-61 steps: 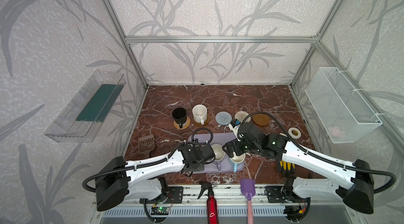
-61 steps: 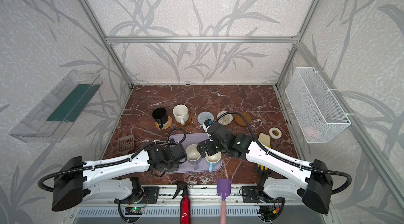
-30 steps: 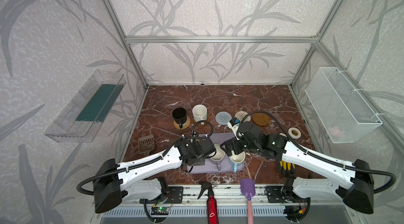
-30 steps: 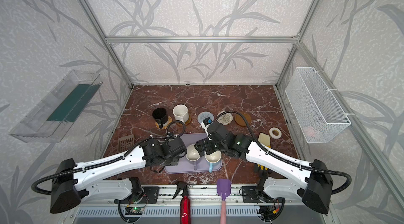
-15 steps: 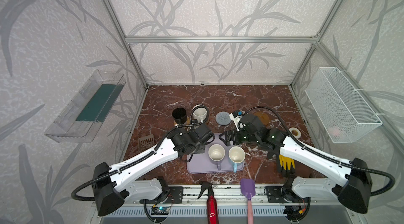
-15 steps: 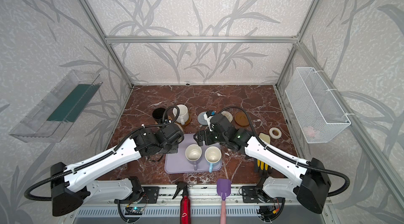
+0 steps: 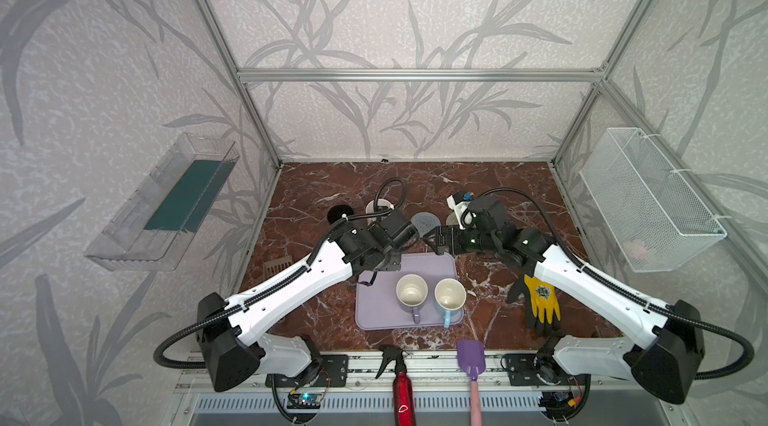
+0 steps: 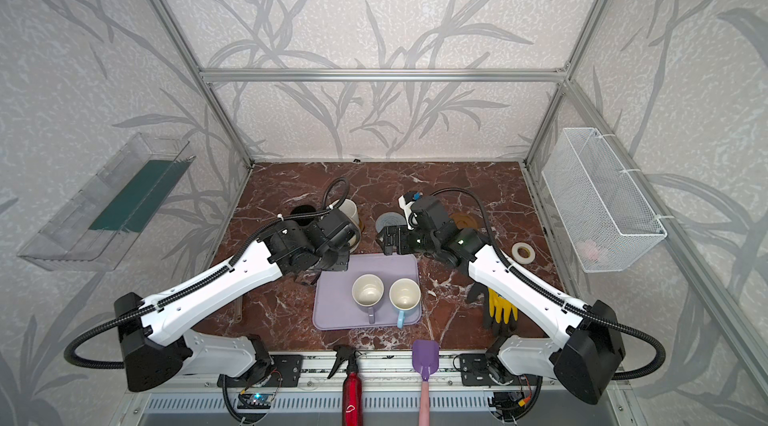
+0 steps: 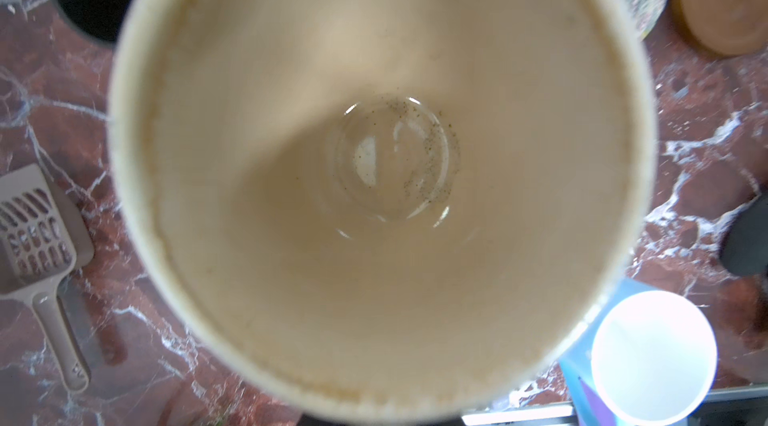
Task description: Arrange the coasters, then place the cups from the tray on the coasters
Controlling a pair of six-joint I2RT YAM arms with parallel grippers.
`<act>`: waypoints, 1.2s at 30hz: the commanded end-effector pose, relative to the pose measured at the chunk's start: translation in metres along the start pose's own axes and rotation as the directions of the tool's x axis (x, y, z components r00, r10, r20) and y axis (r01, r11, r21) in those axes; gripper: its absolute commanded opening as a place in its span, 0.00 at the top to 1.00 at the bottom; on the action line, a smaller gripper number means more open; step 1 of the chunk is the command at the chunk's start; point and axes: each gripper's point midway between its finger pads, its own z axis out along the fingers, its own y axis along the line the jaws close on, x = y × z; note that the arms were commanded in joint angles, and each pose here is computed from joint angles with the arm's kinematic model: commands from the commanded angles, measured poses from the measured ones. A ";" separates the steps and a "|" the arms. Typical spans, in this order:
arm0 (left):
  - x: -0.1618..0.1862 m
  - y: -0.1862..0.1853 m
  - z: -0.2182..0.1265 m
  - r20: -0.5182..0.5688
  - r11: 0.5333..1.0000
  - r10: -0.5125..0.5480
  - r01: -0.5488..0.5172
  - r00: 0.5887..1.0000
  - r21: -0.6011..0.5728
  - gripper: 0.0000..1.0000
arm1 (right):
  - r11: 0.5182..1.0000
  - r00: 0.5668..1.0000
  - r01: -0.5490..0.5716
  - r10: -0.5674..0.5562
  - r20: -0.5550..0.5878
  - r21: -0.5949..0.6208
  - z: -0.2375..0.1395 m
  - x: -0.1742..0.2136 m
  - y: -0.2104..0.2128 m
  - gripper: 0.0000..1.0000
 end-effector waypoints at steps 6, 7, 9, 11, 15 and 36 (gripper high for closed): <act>-0.053 -0.030 -0.009 0.106 0.999 0.037 -0.040 0.994 0.028 1.00 | 0.999 0.999 -0.017 0.016 0.038 0.032 -0.004 -0.022 -0.018 0.01; -0.056 -0.034 -0.008 0.110 0.998 0.038 -0.043 0.993 0.038 1.00 | 1.000 0.999 -0.024 0.024 0.047 0.018 -0.005 -0.026 -0.018 0.01; -0.064 -0.043 -0.005 0.111 0.997 0.035 -0.043 0.993 0.062 1.00 | 0.999 0.997 -0.038 0.038 0.068 0.001 -0.008 -0.035 -0.021 0.01; -0.073 -0.046 -0.003 0.118 0.998 0.027 -0.033 0.993 0.054 1.00 | 0.999 0.996 -0.041 0.041 0.080 -0.002 -0.012 -0.043 -0.023 0.01; -0.088 -0.052 0.006 0.124 0.999 0.027 -0.031 0.992 0.035 1.00 | 0.999 0.993 -0.042 0.042 0.110 0.001 -0.022 -0.056 -0.028 0.01; -0.108 -0.087 0.086 0.046 0.999 0.033 -0.034 0.998 0.022 1.00 | 0.994 0.991 -0.104 0.101 0.085 0.029 -0.004 -0.041 -0.061 0.01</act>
